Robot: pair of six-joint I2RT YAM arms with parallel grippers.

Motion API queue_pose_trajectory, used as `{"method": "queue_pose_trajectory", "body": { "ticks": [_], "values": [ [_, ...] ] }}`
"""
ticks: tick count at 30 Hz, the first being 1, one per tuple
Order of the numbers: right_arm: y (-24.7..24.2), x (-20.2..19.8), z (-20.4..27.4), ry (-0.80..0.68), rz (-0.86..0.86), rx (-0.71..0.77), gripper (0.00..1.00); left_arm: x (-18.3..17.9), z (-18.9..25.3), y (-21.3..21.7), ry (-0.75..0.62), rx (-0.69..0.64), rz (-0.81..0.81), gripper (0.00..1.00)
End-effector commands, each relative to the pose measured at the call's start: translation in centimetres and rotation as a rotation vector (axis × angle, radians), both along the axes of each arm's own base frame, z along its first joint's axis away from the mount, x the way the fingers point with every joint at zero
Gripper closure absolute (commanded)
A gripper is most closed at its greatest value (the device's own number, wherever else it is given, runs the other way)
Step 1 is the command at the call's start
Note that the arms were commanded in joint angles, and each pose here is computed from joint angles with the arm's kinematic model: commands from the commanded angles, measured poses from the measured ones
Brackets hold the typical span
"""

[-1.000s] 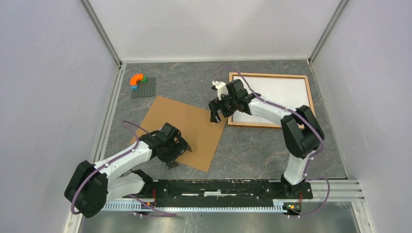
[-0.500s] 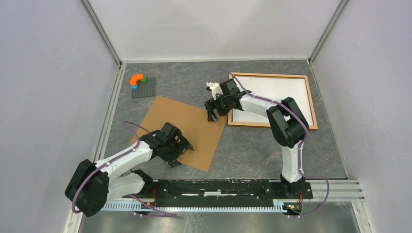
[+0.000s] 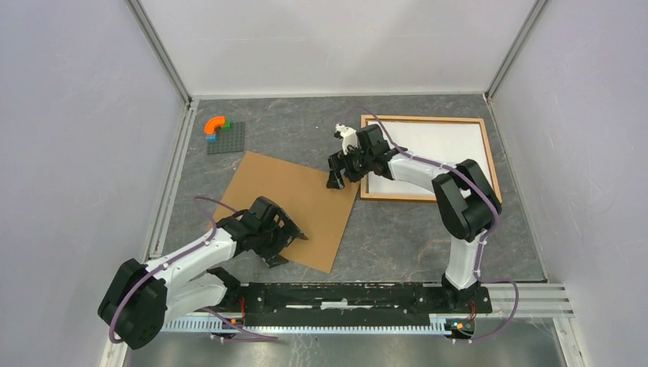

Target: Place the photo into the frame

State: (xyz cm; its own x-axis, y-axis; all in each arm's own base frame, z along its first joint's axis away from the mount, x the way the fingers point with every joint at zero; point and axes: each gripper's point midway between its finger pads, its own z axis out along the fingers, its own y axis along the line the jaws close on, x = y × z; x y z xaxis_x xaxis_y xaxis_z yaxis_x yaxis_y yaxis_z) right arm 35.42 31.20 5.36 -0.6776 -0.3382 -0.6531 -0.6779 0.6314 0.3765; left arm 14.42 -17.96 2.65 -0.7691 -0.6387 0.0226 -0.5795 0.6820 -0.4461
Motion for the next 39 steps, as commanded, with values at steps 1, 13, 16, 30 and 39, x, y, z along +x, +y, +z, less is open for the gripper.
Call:
{"method": "queue_pose_trajectory", "body": {
  "ticks": [1, 13, 16, 30, 39],
  "values": [
    [3.4, -6.8, 5.2, 0.162, 0.134, 0.208, 0.09, 1.3, -1.3, 0.9, -0.096, 0.030, 0.027, 0.00],
    [-0.3, -6.1, 2.7, 0.130, 0.012, 0.126, 0.09, 2.9, 0.7, -0.6, -0.151, 0.014, -0.048, 0.00],
    [-1.3, -4.6, 2.3, 0.106, -0.003, 0.091, 0.08, 3.2, 0.4, -0.9, -0.136, 0.019, -0.052, 0.00],
    [-12.5, -7.7, 3.6, -0.096, -0.381, -0.318, 0.02, 2.0, -0.7, 0.1, -0.093, 0.066, -0.068, 0.00],
    [-5.6, -12.8, 3.7, 0.077, -0.325, 0.350, 0.02, 1.9, -0.6, -0.3, -0.119, 0.041, -0.117, 0.00]
  ]
}}
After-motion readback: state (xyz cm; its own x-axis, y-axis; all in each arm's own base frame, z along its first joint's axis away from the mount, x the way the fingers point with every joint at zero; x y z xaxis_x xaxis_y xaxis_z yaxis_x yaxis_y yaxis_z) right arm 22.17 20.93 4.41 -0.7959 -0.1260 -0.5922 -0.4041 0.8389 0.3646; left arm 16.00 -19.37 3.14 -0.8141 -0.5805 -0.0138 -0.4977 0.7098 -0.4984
